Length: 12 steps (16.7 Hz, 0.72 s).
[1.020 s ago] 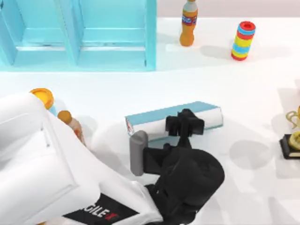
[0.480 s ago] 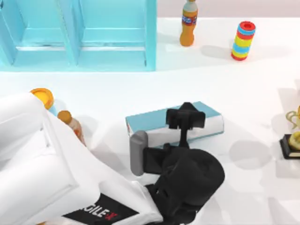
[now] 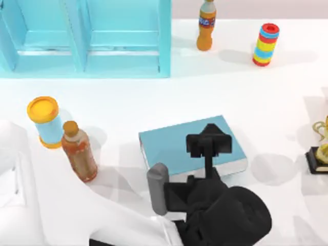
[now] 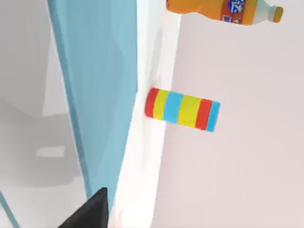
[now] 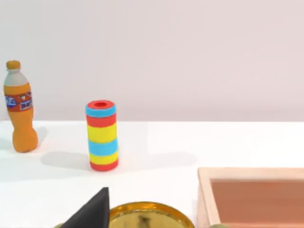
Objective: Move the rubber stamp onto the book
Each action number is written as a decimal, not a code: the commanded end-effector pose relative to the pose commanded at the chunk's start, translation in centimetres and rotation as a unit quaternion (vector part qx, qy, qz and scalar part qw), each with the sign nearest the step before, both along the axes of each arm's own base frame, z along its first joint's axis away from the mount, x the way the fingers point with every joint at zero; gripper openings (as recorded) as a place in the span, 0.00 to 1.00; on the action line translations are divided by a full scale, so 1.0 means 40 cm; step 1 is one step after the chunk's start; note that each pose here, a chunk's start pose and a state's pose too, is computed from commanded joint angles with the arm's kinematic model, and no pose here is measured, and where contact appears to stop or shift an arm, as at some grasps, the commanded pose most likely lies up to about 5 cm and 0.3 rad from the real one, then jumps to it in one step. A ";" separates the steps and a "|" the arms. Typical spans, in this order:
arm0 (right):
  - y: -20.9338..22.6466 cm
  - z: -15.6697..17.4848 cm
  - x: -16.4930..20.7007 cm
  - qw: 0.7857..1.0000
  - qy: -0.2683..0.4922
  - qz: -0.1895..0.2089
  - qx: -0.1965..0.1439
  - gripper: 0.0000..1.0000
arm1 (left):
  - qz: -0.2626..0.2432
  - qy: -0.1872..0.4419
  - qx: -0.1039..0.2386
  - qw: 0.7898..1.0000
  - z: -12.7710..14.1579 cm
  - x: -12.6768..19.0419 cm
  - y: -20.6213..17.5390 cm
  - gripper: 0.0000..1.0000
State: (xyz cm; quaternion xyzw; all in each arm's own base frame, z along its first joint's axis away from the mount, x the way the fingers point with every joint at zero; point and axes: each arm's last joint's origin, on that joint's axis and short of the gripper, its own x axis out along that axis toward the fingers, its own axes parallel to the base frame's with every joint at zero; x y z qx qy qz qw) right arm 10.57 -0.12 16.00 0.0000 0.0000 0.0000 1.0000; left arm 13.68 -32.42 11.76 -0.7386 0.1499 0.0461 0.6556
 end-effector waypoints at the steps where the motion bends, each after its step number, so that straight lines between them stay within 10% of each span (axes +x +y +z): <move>1: 0.000 0.000 0.000 1.000 0.000 0.000 0.000 1.00 | 0.001 0.006 0.002 1.000 -0.001 -0.032 -0.002 1.00; 12: 0.000 0.000 0.000 1.000 0.000 0.000 0.000 1.00 | -0.020 -0.012 0.051 0.998 -0.020 -0.276 0.041 1.00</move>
